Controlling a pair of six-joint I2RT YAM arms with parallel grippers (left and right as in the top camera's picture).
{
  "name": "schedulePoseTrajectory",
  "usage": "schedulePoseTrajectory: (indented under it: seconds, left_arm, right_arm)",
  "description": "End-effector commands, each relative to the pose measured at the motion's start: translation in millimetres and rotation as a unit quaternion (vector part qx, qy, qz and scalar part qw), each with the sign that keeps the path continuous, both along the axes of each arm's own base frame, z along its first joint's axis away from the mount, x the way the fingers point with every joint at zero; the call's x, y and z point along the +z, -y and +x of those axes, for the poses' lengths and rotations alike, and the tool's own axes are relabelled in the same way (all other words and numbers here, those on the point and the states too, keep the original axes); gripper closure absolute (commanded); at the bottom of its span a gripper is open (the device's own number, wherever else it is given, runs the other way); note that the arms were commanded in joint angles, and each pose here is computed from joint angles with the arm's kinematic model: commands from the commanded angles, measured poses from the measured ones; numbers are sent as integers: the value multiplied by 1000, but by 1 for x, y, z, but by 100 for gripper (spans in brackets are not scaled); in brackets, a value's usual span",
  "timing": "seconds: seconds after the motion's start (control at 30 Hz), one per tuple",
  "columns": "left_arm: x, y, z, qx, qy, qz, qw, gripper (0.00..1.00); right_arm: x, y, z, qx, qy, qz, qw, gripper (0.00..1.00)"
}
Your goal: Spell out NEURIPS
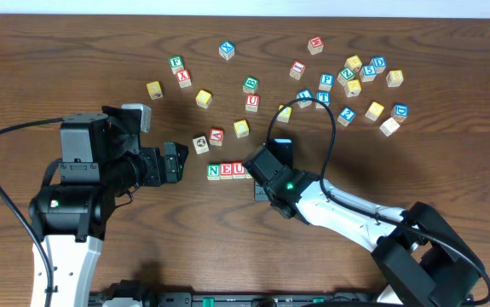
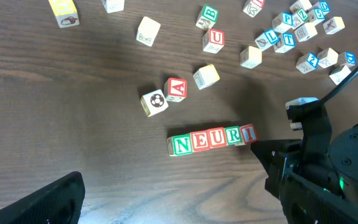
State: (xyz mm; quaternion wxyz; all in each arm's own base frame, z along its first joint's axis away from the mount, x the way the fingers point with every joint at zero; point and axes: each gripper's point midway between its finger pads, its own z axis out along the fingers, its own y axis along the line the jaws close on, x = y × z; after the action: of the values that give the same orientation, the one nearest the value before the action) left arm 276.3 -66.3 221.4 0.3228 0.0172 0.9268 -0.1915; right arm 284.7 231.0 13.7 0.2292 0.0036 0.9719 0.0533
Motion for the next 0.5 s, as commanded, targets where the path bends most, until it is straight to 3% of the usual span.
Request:
schedulePoseTrajectory:
  seconds: [0.0,0.47]
  left_arm:
    - [8,0,1,-3,13,-1,1000,2]
    - [8,0,1,-3,13,0,1000,2]
  right_arm:
    - [5,-1,-2,8,5,0,1000,99]
    - [0,13,-13,-13,-10,-31,999,99]
